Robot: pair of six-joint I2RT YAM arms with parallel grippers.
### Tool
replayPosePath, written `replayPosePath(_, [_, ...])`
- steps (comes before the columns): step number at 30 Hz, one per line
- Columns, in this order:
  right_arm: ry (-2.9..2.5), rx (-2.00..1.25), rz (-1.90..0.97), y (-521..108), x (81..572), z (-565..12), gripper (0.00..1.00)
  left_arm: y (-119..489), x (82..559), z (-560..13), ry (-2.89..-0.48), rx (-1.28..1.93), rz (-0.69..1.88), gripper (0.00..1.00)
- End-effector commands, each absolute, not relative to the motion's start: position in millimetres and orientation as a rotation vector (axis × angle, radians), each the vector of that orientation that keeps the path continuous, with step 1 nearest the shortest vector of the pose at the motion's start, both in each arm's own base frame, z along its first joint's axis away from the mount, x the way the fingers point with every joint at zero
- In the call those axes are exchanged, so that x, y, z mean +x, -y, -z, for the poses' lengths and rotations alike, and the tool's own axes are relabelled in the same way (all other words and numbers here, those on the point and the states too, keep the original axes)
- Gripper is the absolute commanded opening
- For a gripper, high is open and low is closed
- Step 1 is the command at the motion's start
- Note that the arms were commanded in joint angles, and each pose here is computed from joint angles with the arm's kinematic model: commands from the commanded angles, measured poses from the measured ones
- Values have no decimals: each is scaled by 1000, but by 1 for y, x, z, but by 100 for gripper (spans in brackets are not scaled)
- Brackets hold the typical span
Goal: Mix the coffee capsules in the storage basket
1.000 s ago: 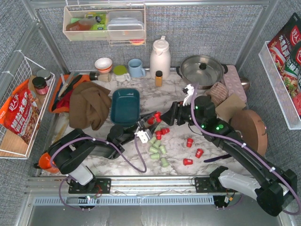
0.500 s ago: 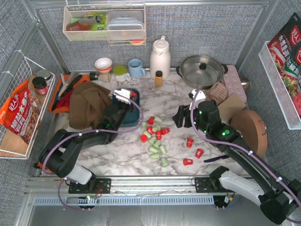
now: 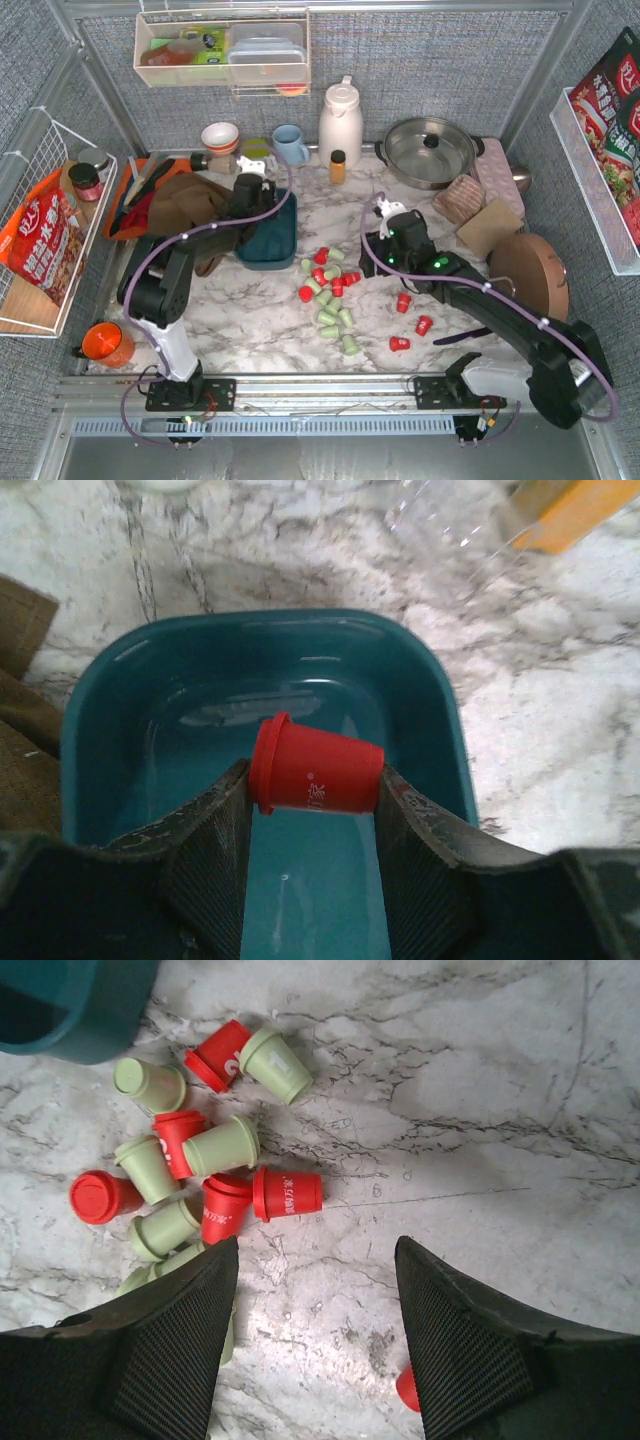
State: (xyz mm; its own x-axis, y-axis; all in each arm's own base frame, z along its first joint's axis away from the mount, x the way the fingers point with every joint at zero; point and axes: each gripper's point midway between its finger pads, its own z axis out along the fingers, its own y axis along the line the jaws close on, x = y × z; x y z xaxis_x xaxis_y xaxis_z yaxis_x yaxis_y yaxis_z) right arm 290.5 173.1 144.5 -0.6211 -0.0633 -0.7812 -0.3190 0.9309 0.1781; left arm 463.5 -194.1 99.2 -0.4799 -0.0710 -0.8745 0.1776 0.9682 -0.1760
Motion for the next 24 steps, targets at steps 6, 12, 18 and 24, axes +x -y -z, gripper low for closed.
replayPosePath(6, [-2313, -353, -422, -205, 312, -97, 71, 195, 476, -47, -2231, 43, 278, 43])
replayPosePath(12, [-2418, -409, -414, -216, 314, -64, 72, 186, 481, -43, -2226, 20, 242, 61])
replayPosePath(18, [-2457, -440, -400, -219, 310, -51, 72, 187, 479, -58, -2195, 47, 269, 87])
replayPosePath(24, [-2483, -450, -376, -217, 308, -42, 71, 187, 471, -99, -2106, 55, 322, 99])
